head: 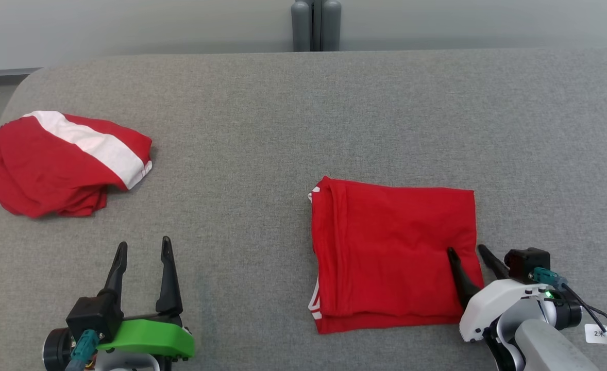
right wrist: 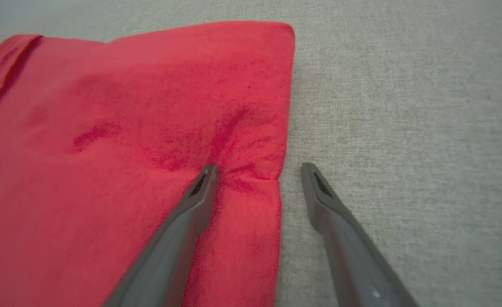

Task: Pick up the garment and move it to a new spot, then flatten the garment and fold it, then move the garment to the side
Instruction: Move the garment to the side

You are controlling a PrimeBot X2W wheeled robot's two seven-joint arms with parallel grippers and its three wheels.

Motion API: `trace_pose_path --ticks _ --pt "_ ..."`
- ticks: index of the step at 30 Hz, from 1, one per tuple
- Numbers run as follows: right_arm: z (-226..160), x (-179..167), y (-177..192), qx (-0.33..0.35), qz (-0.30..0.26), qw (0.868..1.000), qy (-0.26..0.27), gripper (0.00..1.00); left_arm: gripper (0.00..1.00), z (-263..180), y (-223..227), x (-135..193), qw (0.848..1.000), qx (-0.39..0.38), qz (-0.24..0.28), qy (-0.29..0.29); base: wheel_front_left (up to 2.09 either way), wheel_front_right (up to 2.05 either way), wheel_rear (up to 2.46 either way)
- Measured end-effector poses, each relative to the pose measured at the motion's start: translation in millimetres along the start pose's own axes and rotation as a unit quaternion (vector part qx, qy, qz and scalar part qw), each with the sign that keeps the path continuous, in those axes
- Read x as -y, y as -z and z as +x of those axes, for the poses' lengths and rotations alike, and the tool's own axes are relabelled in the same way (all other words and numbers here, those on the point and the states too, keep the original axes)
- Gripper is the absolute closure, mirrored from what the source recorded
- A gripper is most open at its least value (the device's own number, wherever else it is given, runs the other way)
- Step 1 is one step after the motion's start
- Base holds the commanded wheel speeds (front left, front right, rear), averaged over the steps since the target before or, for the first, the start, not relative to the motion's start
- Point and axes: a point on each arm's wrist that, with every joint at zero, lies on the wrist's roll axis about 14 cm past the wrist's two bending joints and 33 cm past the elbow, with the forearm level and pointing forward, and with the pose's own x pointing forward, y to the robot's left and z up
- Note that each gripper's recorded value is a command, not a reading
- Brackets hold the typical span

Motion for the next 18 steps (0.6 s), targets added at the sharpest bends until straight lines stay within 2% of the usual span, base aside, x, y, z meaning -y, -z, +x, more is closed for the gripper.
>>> trace_pose_path --ticks 1,2,7,11,18 --pt "0 -1 1 -0.001 0.003 1.0 -0.001 0.96 0.0 0 0 0 1.0 -0.001 0.0 0.0 0.0 0.0 0.0" --pt "1 -2 1 -0.002 0.005 1.0 -0.003 1.0 0.0 1 1 0 1.0 -0.001 0.0 0.0 0.0 0.0 0.0" --pt "10 -2 -8 0.004 -0.001 1.0 -0.009 1.0 0.0 7 1 4 1.0 -0.001 -0.002 0.005 0.0 0.0 0.0" --pt "28 8 -39 0.031 -0.022 0.999 -0.011 1.0 0.0 14 5 11 1.0 -0.006 -0.003 0.013 0.0 0.0 0.0" --pt "57 64 -93 0.066 -0.08 0.994 0.021 1.0 0.0 42 10 27 0.999 -0.005 -0.003 0.034 0.0 0.0 0.0"
